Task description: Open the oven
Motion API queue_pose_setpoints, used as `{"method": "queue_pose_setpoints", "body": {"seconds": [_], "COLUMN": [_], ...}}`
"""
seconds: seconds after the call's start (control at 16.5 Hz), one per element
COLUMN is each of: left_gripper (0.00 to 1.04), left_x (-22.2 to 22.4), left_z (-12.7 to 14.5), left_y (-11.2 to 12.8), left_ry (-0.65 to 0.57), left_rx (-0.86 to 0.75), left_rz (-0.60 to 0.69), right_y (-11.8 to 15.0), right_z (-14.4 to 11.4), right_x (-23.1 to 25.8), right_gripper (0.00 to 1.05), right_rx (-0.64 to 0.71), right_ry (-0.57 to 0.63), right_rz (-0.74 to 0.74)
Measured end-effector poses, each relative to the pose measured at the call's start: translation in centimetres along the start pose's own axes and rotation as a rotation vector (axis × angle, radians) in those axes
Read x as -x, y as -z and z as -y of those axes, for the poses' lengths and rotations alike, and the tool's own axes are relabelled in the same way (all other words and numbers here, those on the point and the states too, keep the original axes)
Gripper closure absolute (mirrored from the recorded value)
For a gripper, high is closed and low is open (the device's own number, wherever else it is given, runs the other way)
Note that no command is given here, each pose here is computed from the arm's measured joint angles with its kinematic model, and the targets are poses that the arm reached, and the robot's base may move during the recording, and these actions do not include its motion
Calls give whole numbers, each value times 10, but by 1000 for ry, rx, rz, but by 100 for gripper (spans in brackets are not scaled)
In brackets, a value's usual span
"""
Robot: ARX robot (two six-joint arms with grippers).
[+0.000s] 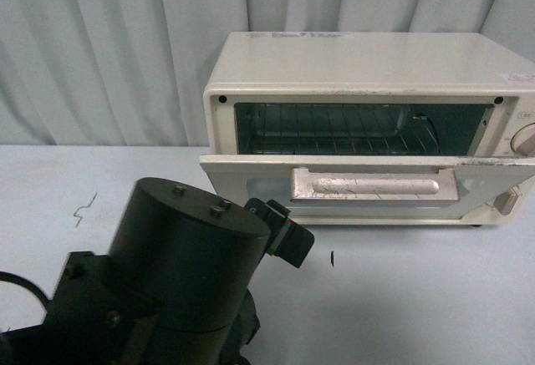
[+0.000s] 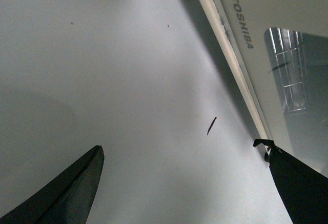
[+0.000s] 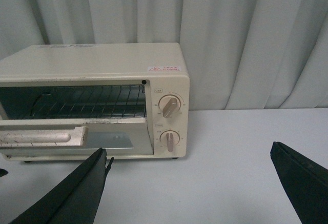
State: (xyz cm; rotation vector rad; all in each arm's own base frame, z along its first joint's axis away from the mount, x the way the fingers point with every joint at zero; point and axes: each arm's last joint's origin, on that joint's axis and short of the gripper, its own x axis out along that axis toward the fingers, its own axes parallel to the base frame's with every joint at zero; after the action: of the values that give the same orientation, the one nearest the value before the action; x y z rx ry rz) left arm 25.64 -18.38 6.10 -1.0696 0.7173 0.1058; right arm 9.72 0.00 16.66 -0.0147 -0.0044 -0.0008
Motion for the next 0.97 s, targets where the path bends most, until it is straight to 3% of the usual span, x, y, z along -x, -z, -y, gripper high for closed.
{"method": "queue_pose_setpoints", "body": {"seconds": [0.49, 0.67, 0.97], "left_gripper": [7, 7, 7], "left_x": [69, 111, 159], "left_z": [-28, -1, 31], "left_y": [-50, -80, -98], "left_ry": [6, 100, 189], "left_rx": [-127, -240, -376], "left_rz": [-96, 86, 202], "right_y": [0, 0, 0], "right_z": [0, 0, 0], "right_x": [0, 0, 0], "right_gripper": [6, 6, 6], "right_rx": [0, 0, 0], "right_ry": [0, 0, 0], "right_rz": [0, 0, 0]}}
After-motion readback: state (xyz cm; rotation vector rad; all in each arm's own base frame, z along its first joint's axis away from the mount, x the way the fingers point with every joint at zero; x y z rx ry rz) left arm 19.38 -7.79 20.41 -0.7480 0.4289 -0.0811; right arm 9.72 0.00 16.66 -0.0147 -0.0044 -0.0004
